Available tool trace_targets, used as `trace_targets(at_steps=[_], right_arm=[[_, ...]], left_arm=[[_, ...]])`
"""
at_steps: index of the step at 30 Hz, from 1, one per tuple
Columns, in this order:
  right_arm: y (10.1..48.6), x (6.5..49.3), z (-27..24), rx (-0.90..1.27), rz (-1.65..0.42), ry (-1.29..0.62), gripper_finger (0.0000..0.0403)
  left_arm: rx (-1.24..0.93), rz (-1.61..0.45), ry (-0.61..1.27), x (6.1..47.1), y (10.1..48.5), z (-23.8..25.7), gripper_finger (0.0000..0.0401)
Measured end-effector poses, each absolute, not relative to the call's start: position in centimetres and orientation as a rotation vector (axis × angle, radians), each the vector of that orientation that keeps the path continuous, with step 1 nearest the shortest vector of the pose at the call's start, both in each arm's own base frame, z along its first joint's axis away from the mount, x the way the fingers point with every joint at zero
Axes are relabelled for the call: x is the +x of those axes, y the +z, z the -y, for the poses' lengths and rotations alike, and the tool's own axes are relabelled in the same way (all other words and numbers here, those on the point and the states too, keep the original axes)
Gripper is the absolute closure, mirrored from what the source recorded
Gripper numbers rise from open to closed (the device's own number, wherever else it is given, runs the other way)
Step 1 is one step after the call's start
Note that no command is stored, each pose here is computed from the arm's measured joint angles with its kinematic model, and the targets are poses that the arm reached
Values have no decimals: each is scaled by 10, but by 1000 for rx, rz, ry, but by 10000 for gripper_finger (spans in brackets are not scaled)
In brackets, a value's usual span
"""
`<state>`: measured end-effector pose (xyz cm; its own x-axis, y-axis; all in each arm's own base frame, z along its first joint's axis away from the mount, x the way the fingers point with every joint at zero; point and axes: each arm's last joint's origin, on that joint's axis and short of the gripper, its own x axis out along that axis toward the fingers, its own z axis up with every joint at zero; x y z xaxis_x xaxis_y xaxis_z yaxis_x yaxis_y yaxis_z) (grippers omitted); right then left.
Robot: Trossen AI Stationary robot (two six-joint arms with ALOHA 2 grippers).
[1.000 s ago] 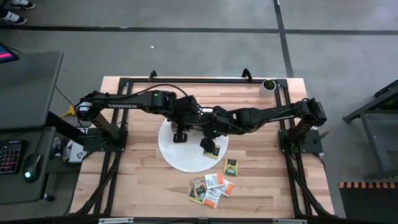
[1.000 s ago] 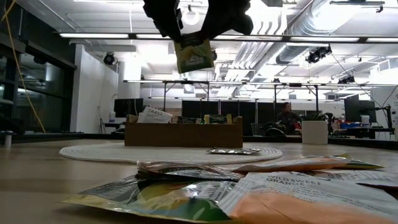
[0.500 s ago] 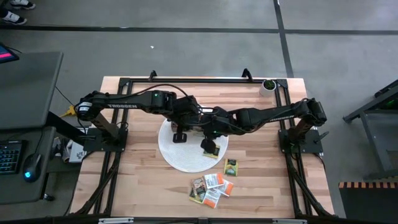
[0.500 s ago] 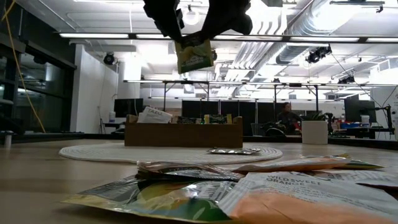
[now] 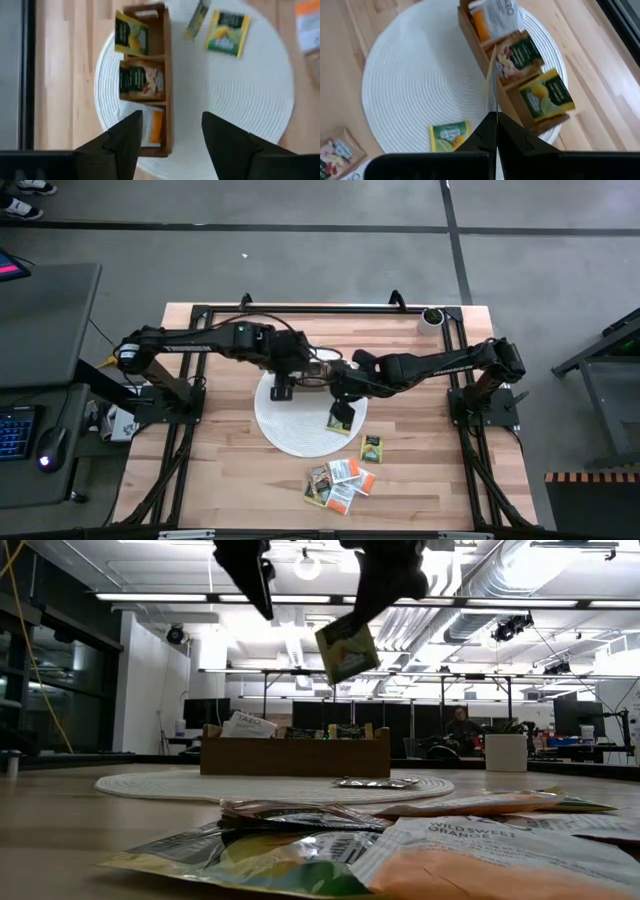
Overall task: Pick & Place Tea
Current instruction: Put the yellow tea bag into the right section of the wooden organizer
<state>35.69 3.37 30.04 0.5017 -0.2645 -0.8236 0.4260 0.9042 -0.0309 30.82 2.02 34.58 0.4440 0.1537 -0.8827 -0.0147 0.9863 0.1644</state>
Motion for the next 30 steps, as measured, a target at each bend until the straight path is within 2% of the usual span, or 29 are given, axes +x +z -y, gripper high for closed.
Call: trace_targets(at_steps=[4, 8, 10, 13, 17, 24, 30], right_arm=[[299, 355, -33, 177, -978, -426, 403], [301, 351, -34, 160, -986, -442, 403], [304, 348, -33, 149, -989, -456, 403], [306, 344, -32, 152, -969, -455, 403], [290, 330, -29, 190, -918, -436, 403], [260, 305, -2, 250, -685, -314, 403], [246, 292, 31, 261, -685, -281, 403]], left_arm=[[44, -1042, 75, 289, 360, -33, 197], [-17, -997, 129, 259, 366, -52, 197], [-61, -898, 150, 248, 369, -60, 197], [-147, -857, 150, 220, 361, -68, 197], [-238, -787, 147, 194, 345, -65, 197], [-307, -664, 73, 181, 331, -55, 197], [-343, -625, 4, 186, 324, -51, 197]])
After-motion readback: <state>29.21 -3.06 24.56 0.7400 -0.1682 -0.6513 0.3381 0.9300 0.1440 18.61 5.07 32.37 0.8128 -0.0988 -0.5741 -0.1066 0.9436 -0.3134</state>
